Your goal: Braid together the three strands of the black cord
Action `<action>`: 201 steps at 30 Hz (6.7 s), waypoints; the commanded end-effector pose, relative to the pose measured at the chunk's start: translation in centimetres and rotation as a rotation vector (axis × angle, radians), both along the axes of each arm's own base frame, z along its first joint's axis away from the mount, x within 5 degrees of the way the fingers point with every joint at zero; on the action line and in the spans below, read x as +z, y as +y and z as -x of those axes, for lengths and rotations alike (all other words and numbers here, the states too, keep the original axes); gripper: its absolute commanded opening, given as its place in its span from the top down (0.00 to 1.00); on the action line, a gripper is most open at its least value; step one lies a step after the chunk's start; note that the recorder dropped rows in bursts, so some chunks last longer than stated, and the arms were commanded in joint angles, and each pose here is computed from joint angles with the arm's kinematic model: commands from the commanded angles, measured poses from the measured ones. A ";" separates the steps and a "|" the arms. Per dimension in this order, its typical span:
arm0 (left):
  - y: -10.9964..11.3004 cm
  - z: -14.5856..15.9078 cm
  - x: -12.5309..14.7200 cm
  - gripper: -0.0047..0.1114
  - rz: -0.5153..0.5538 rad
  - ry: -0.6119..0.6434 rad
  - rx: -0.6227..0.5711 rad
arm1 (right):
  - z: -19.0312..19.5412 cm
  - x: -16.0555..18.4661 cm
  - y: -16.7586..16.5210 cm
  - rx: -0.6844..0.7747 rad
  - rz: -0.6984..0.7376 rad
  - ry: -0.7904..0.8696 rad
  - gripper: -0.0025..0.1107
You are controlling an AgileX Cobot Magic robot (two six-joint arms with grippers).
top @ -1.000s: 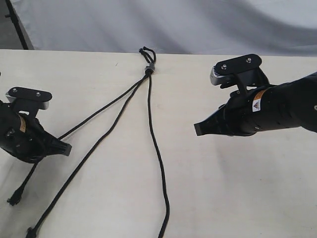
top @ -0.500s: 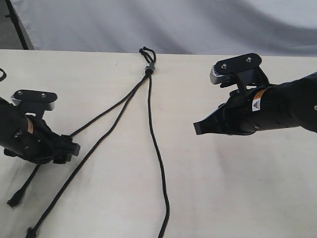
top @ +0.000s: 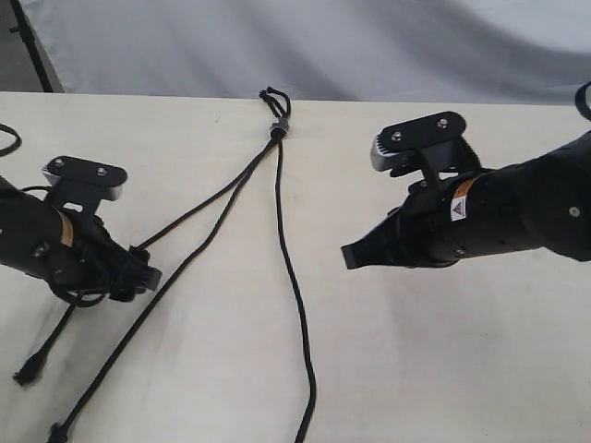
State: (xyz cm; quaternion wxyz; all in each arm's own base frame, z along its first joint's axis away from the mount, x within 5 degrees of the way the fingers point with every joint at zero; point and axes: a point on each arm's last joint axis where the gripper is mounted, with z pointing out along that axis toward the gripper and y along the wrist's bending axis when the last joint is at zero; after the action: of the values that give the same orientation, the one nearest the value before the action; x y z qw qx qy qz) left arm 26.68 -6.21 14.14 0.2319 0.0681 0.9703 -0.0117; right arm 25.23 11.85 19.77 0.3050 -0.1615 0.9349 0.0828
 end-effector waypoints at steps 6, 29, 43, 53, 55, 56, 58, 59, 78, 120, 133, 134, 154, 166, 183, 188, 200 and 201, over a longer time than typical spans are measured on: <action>8.3 -1.4 4.1 0.32 0.105 -0.298 0.341 | 2.2 0.8 12.9 0.181 -0.063 0.151 0.48; 9.9 -1.0 3.9 0.32 0.128 -0.265 0.464 | -6.9 -4.6 26.8 0.019 0.083 0.428 0.49; 9.9 -1.1 3.9 0.32 0.131 -0.273 0.463 | -7.1 -7.6 27.1 0.119 0.246 0.511 0.92; 9.9 -1.1 4.0 0.32 0.134 -0.280 0.462 | -8.2 4.2 24.6 0.280 0.161 0.278 0.98; 9.9 -1.1 4.0 0.32 0.134 -0.280 0.462 | -8.7 7.1 22.5 0.257 0.131 0.238 0.98; 9.9 -1.1 4.0 0.32 0.135 -0.284 0.461 | -8.9 8.4 21.3 0.249 0.124 0.223 0.98; 9.9 -1.2 4.0 0.32 0.137 -0.290 0.460 | -9.2 10.0 18.8 0.207 0.114 0.217 0.98; 9.9 -1.2 4.0 0.32 0.137 -0.292 0.459 | -9.3 10.6 17.3 0.181 0.112 0.219 0.98; 9.9 -1.3 4.1 0.32 0.140 -0.301 0.457 | -10.2 -2.8 -4.3 -0.267 0.283 0.450 0.98; -14.9 5.9 4.2 0.32 0.168 -0.004 -0.320 | -9.0 2.2 -5.8 -0.226 0.312 0.357 0.44; -19.1 4.3 -1.3 0.32 0.088 0.085 -0.371 | -8.6 2.1 -5.9 -0.240 0.324 0.402 0.44; -19.3 4.1 -2.1 0.32 0.071 0.103 -0.370 | -8.7 2.1 -5.9 -0.240 0.322 0.398 0.44; -4.3 -0.5 7.3 0.95 -0.268 -0.042 -0.006 | -9.0 2.1 -5.8 -0.236 0.308 0.363 0.44; -8.9 3.4 4.5 0.95 0.099 0.109 -0.253 | -9.2 2.2 -5.7 -0.233 0.297 0.338 0.44; -15.1 7.2 1.0 0.70 0.124 0.083 -0.458 | -9.0 2.1 -5.6 -0.239 0.282 0.357 0.44; -15.4 6.4 -1.0 0.50 0.113 0.079 -0.453 | -8.8 1.8 -5.6 -0.238 0.285 0.368 0.44; -14.8 5.9 -2.8 0.96 0.035 0.117 -0.486 | -8.6 1.6 -5.6 -0.236 0.292 0.384 0.44; -14.8 5.9 -2.7 0.96 0.035 0.116 -0.486 | -8.6 1.6 -5.6 -0.236 0.292 0.384 0.44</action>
State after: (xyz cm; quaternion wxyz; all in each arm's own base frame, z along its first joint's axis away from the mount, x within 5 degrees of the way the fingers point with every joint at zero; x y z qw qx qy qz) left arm 21.05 -21.42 11.90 0.1914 0.2923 0.9313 -0.1032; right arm 33.91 6.47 21.12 0.1035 -0.0814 0.9894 -0.0611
